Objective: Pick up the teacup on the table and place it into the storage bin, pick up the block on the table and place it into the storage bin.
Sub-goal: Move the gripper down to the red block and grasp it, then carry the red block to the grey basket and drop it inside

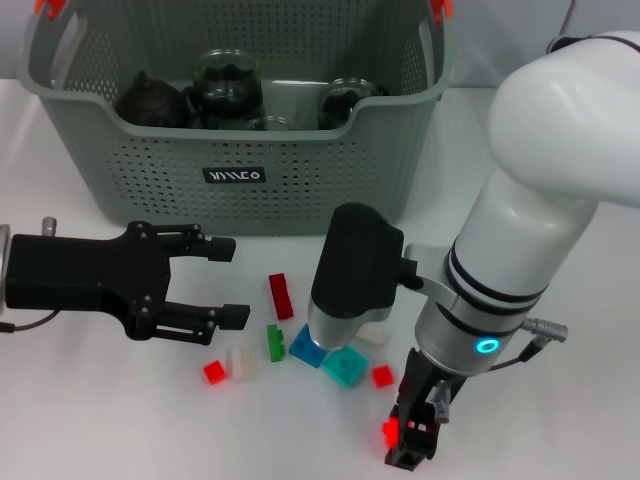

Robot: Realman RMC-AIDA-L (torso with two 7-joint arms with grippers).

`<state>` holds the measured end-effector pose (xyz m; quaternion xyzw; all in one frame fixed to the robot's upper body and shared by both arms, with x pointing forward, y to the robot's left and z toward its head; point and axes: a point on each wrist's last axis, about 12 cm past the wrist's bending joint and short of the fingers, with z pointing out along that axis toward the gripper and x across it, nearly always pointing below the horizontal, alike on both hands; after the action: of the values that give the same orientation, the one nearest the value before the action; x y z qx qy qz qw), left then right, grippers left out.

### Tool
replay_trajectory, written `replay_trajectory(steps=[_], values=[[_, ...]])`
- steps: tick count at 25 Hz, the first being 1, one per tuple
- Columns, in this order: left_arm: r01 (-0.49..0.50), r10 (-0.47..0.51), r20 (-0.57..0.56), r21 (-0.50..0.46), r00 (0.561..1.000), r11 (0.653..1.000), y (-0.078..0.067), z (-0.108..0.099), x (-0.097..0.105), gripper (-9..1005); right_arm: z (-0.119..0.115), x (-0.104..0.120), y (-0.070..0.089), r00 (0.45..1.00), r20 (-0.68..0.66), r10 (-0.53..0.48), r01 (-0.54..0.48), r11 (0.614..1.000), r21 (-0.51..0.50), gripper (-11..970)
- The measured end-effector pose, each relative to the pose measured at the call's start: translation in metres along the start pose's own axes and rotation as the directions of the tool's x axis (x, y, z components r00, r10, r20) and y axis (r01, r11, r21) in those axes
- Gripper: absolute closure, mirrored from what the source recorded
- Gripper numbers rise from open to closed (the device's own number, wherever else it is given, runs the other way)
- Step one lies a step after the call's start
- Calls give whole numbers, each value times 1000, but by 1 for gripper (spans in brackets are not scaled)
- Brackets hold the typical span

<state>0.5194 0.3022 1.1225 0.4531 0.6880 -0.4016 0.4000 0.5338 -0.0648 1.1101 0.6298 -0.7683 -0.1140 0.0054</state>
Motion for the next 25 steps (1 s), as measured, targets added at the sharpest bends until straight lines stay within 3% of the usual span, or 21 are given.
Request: replay_trajectory(steps=[5, 12, 17, 25], values=[[2, -2, 0, -1, 1000, 1000, -1, -1, 1, 149, -12, 2, -4, 999, 39, 23, -23, 1000, 8, 504], [7, -6, 12, -17, 1000, 1000, 0, -5, 1, 149, -52, 15, -18, 988, 124, 94, -98, 995, 23, 507], [12, -11, 14, -18, 1000, 1000, -1, -7, 2, 149, -105, 30, -25, 952, 273, 139, -151, 988, 24, 512], [9, -9, 11, -16, 1000, 1000, -1, -7, 2, 149, -193, 30, -35, 865, 497, 74, -173, 972, 157, 512]])
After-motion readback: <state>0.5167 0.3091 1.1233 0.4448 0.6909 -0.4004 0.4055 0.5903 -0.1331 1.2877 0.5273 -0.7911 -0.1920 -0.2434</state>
